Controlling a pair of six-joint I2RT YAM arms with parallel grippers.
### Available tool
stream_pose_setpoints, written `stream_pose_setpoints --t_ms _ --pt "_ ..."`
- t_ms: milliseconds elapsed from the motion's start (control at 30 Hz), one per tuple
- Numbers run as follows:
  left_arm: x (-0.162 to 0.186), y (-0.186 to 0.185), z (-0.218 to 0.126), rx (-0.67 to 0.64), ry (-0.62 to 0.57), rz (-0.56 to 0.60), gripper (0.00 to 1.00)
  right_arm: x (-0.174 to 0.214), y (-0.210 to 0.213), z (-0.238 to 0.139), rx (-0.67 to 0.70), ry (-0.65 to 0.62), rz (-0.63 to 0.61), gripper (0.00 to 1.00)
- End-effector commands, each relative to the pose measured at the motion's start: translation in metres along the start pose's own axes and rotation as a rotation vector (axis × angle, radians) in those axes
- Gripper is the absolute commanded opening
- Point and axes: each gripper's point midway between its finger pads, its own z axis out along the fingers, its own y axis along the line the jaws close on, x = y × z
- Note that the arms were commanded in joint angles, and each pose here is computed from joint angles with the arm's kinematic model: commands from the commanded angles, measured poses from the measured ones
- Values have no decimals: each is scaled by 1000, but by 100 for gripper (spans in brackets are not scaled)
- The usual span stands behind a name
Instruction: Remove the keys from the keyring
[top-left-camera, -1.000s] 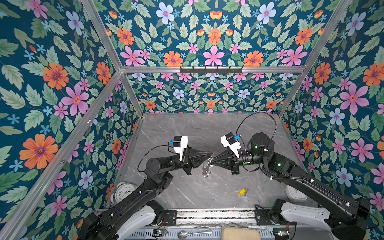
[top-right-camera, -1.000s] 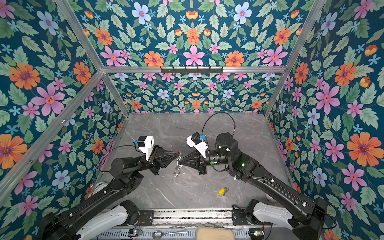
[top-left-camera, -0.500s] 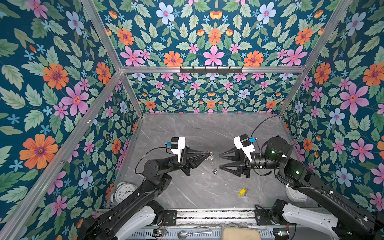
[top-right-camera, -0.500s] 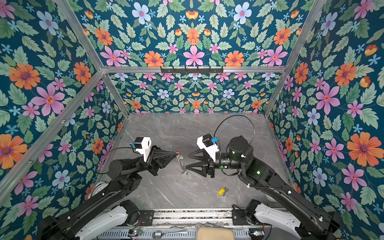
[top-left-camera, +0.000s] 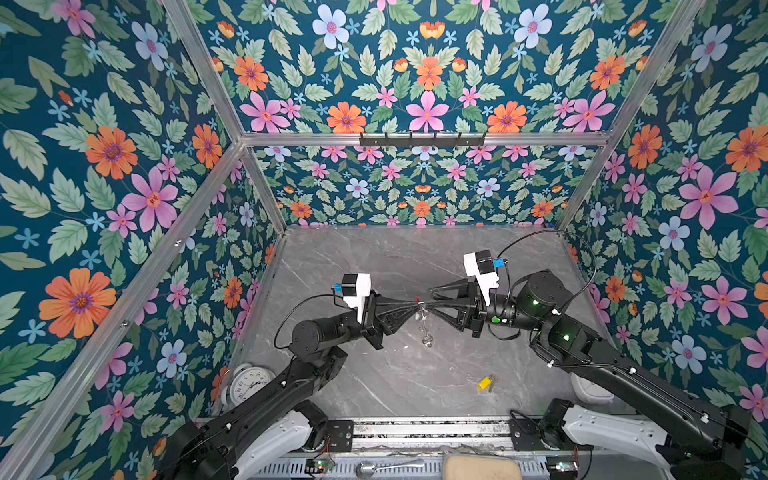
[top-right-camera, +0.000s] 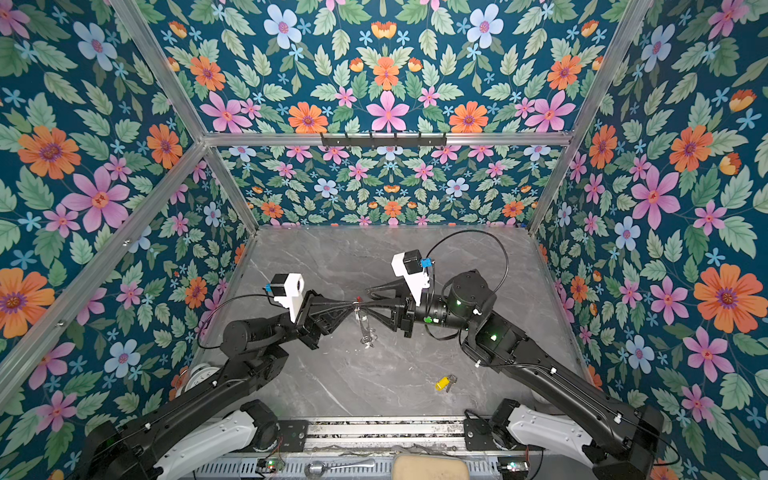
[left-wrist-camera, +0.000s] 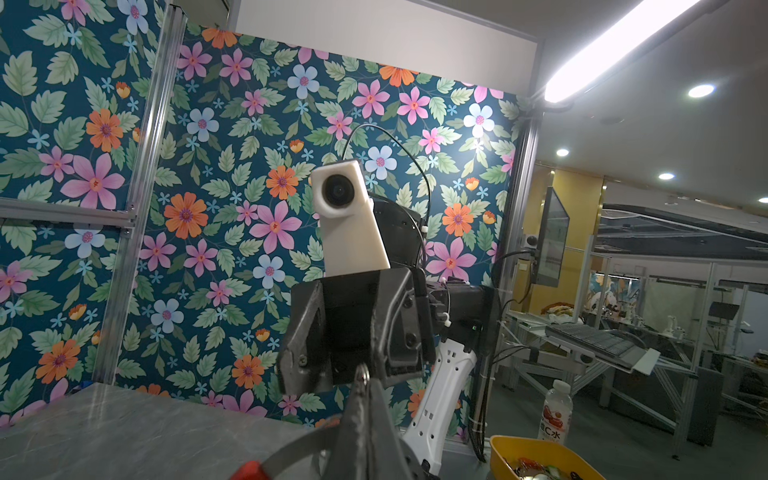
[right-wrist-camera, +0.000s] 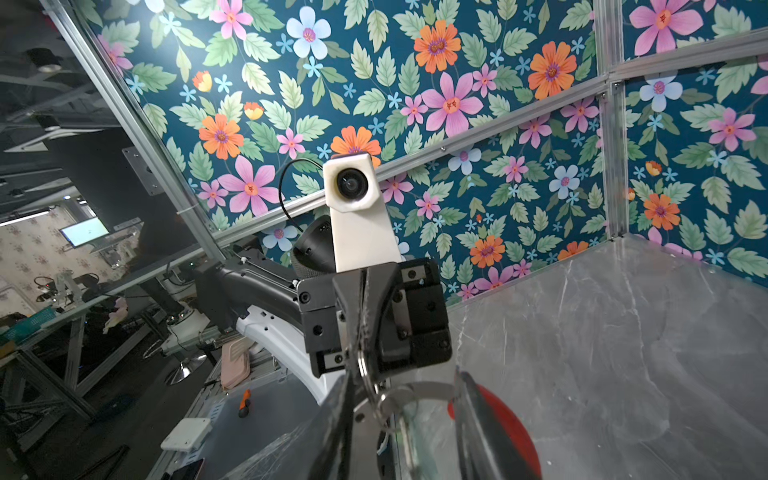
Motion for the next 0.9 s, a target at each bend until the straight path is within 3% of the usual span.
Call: stream_pose_setpoints --t_ms 0,367,500,667,867 --pt "-11 -6 -1 12 -46 37 0 -9 12 1 -68 -33 -5 34" --pt "-10 -4 -2 5 -48 35 0 0 17 5 -121 15 16 14" --pt "-9 -2 -1 1 -46 32 0 3 18 6 -128 34 18 0" --pt "-7 3 -1 -24 -33 10 0 6 11 3 -74 50 18 0" --pt "-1 7 -1 -64 18 -11 28 12 4 -7 15 108 -2 0"
